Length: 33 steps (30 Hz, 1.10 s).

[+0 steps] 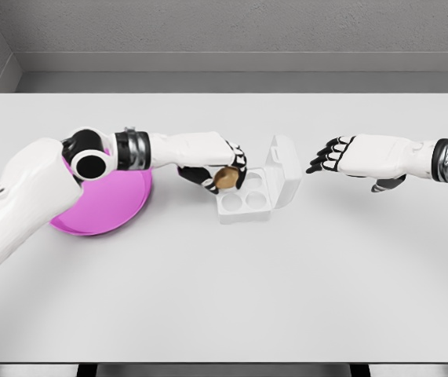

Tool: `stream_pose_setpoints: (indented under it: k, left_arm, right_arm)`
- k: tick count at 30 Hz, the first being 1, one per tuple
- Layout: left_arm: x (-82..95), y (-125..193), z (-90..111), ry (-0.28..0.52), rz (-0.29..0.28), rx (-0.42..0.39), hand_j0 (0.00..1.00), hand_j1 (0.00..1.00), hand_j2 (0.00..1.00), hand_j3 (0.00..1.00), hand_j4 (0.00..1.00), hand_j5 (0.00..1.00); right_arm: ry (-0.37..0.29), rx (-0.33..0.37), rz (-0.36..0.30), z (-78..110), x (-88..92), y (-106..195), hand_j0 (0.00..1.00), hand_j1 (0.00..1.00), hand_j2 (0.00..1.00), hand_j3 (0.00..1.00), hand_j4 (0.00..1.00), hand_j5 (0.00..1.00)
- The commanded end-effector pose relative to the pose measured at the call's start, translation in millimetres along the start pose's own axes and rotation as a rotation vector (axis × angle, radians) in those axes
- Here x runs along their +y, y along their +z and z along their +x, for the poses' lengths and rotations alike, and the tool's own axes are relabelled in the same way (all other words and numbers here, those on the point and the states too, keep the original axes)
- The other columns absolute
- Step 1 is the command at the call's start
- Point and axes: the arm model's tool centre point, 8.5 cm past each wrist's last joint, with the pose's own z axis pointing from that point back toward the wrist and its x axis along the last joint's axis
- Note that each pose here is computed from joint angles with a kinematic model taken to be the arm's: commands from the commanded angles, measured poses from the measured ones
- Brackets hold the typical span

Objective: Pack egg into the box and close the box lid

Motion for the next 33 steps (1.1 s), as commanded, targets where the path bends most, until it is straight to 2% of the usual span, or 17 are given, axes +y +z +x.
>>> stream_pose_setpoints:
  k: [1, 4, 10, 15, 17, 18, 20, 33]
  left_arm:
    - [-2.9, -8, -2, 0.014, -0.003, 0.006, 0.41, 0.41, 0.41, 0.41, 0.41, 0.41]
    - [-9.6, -12, -17, 0.058, -0.015, 0.048, 0.41, 0.41, 0.41, 0.41, 0.41, 0.41]
    - [-11.9, -12, -20, 0.067, -0.018, 0.056, 0.41, 0.41, 0.41, 0.41, 0.41, 0.41]
    - [-11.0, -11, -20, 0.068, -0.016, 0.056, 0.47, 0.47, 0.47, 0.47, 0.47, 0.47]
    - [-9.3, -10, -21, 0.069, -0.012, 0.057, 0.56, 0.56, 0.56, 0.56, 0.56, 0.56]
    - [-8.9, -9, -21, 0.07, -0.009, 0.057, 0.58, 0.58, 0.58, 0.58, 0.58, 0.58]
    - [-8.8, -8, -21, 0.071, -0.007, 0.058, 0.69, 0.69, 0.69, 0.69, 0.69, 0.69]
    - [-6.1, -5, -23, 0.076, 0.005, 0.06, 1.0, 1.0, 1.0, 1.0, 1.0, 1.0]
  right_arm:
    - [-0.004, 0.001, -0.003, -0.4, -0.4, 1, 1.0, 1.0, 1.0, 1.0, 1.0, 1.0]
    - [-0.004, 0.0, -0.002, -0.1, 0.0, 0, 1.0, 1.0, 1.0, 1.0, 1.0, 1.0]
    - [-0.004, -0.002, 0.001, 0.4, 0.6, 0, 1.0, 1.0, 1.0, 1.0, 1.0, 1.0]
    - [-0.005, -0.003, 0.002, 0.6, 1.0, -1, 1.0, 1.0, 1.0, 1.0, 1.0, 1.0]
    - [-0.005, -0.003, 0.002, 0.6, 1.0, -1, 1.0, 1.0, 1.0, 1.0, 1.0, 1.0]
    - [-0.005, -0.004, 0.003, 0.9, 1.3, -1, 1.0, 1.0, 1.0, 1.0, 1.0, 1.0]
    - [-0.005, -0.004, 0.003, 0.9, 1.3, -1, 1.0, 1.0, 1.0, 1.0, 1.0, 1.0]
    - [0.003, -0.001, -0.001, -0.2, -2.3, 0, 1.0, 1.0, 1.0, 1.0, 1.0, 1.0]
